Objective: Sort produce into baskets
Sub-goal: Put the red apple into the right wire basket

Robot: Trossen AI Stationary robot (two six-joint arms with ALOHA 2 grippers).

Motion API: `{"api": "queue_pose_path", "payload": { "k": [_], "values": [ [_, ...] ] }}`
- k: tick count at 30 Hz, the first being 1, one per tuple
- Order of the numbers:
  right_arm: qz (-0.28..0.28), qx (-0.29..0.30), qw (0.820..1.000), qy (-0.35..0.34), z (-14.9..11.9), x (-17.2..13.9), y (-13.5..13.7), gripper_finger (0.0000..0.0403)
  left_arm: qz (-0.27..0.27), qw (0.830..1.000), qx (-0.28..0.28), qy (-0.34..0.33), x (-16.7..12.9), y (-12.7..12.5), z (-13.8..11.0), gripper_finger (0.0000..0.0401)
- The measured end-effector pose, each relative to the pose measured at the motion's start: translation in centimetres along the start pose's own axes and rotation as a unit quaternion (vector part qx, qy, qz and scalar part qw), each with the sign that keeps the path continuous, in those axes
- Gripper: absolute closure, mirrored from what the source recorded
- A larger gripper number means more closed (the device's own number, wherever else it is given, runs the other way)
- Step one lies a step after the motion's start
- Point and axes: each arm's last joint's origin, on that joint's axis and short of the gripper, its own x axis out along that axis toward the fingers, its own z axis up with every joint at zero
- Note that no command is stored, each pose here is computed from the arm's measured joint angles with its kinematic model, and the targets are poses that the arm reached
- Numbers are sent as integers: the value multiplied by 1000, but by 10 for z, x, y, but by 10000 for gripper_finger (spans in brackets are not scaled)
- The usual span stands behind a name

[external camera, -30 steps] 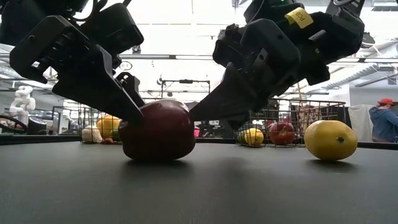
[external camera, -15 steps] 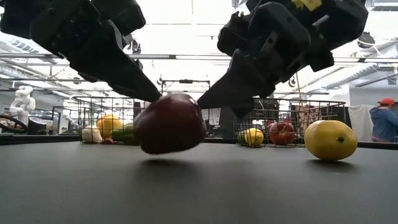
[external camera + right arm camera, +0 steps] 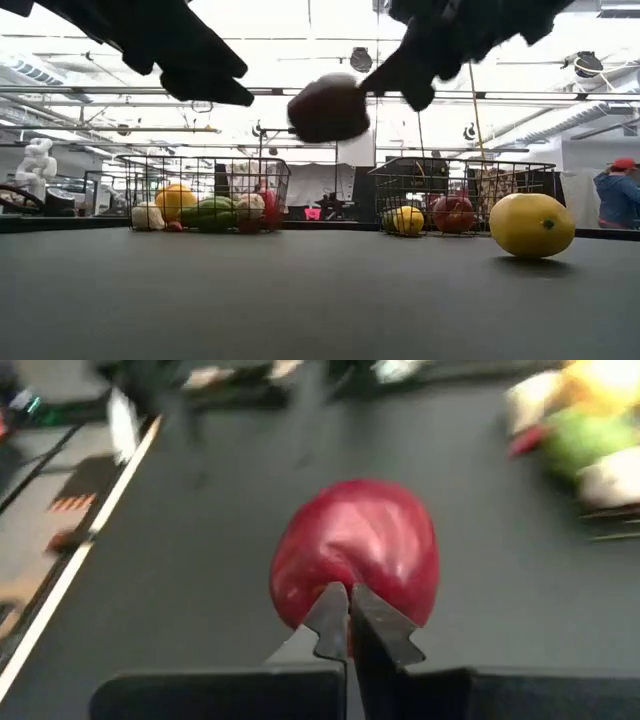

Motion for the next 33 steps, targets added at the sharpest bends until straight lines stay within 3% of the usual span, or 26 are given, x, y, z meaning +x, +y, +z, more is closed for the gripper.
{"api": "queue_pose_path", "payload": {
  "k": [4, 8, 14, 21, 33],
  "values": [
    [-72, 14, 996, -42, 23, -53, -27, 402, -3, 1000, 1, -3, -2, -2, 0, 67],
    [-167, 33, 981, -92, 35, -105, -57, 402, -2, 1000, 1, -3, -2, -2, 0, 67],
    [-293, 82, 949, -84, 26, -157, -99, 402, -2, 1000, 2, -2, -2, -2, 0, 67],
    [-336, 170, 925, 46, -5, -167, -127, 402, 0, 1000, 6, 5, -2, -2, -1, 67],
    [-352, 227, 895, 154, -19, -176, -122, 402, 1, 1000, 8, 9, -2, -2, -2, 67]
  ]
}}
